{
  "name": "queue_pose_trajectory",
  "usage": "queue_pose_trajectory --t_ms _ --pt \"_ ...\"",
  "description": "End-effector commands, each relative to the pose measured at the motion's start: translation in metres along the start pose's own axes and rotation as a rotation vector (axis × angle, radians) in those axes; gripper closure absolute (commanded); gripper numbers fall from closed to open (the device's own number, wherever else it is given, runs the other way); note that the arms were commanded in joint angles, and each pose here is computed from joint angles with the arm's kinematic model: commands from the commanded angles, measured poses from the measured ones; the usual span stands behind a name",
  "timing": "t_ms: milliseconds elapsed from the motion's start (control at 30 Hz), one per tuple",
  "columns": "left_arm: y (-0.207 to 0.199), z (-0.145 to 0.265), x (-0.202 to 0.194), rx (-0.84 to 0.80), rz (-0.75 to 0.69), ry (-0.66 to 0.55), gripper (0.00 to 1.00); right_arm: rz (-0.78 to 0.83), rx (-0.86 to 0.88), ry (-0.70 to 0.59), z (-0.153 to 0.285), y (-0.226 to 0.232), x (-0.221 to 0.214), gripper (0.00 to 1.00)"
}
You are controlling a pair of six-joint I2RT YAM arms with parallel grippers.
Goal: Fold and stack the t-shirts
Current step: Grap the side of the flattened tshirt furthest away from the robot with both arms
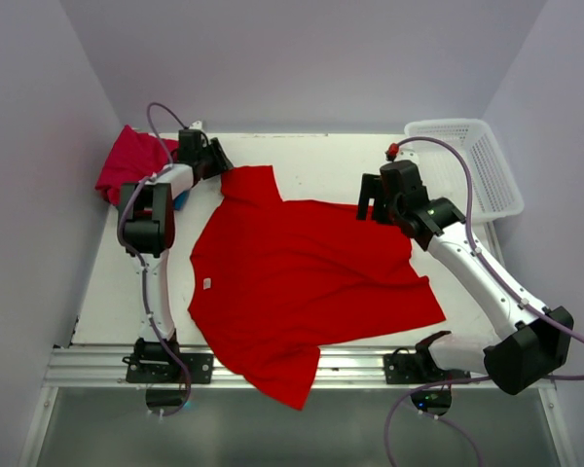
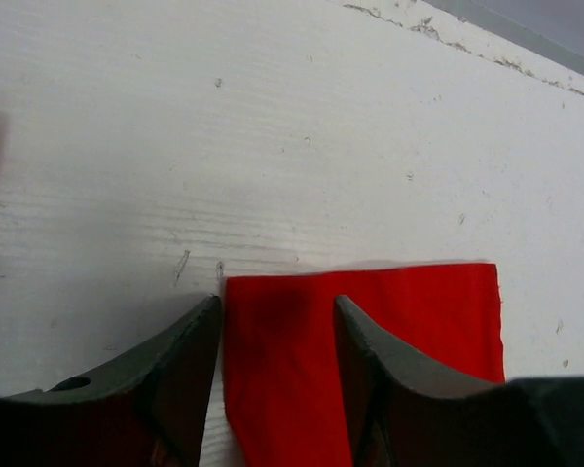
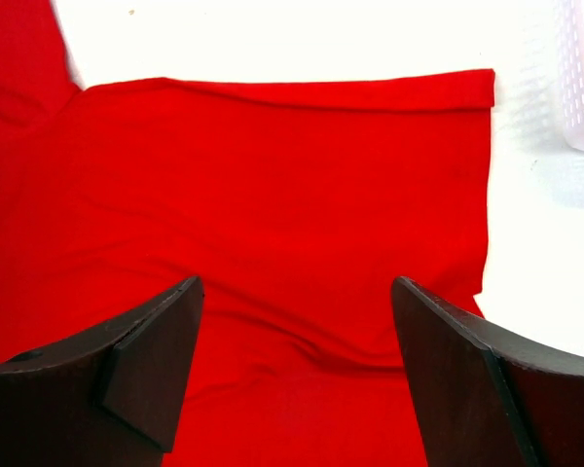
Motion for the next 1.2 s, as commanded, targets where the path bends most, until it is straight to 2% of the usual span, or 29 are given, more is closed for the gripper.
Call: queue_pose_trajectory --t_ms 0,67,100,167,333,467,700,867,967,1000,1100,1167 --pt "0.009 -0.013 -0.008 0.011 0.021 0.046 0.49 0.005 0.007 -0.034 0.003 0.000 0.005 0.18" --pt "0.011 -0.017 -0.011 0.016 0.023 0.056 0.57 0.007 0.000 -0.035 0.003 -0.001 0.005 0.18" --pt "0.012 -0.018 -0.012 0.016 0.024 0.059 0.67 0.006 -0.001 -0.034 0.003 -0.001 0.004 0.18" --pt "0.013 -0.020 -0.014 0.028 0.024 0.067 0.81 0.007 -0.003 -0.031 0.002 -0.001 0.003 0.18" --pt "0.017 -0.019 -0.017 0.054 0.024 0.079 0.89 0.008 -0.012 -0.029 0.000 -0.002 0.001 0.19" --pt "0.020 -0.018 -0.017 0.063 0.020 0.076 1.00 0.006 -0.011 -0.019 -0.003 -0.001 -0.001 0.19" --pt "0.020 -0.018 -0.017 0.024 0.018 0.059 1.00 0.015 -0.041 -0.010 -0.011 -0.005 -0.006 0.19" --pt "0.007 0.009 0.012 -0.013 -0.016 -0.097 1.00 0.026 -0.080 -0.013 -0.023 -0.007 -0.010 0.18" --pt "-0.002 0.028 0.035 -0.013 -0.031 -0.152 1.00 0.028 -0.183 -0.028 -0.042 -0.010 -0.010 0.16" --pt "-0.006 0.037 0.045 -0.018 -0.035 -0.175 1.00 0.026 -0.212 -0.031 -0.047 -0.010 -0.010 0.11" --pt "-0.016 0.055 0.065 -0.031 -0.045 -0.220 1.00 0.039 -0.348 -0.028 -0.078 -0.012 -0.011 0.03" --pt "-0.020 0.063 0.074 -0.034 -0.052 -0.233 1.00 0.028 -0.466 -0.025 -0.104 -0.017 -0.011 0.02"
Point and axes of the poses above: each gripper's point midway between its finger pads, its own z axis back along the fingers, its own y axis along the line the jaws close on, x = y × z, the point moved 9 cm from there along z, back along the fingers, and after that the axes turned 10 degrees about -z, right-handed, at the moved point
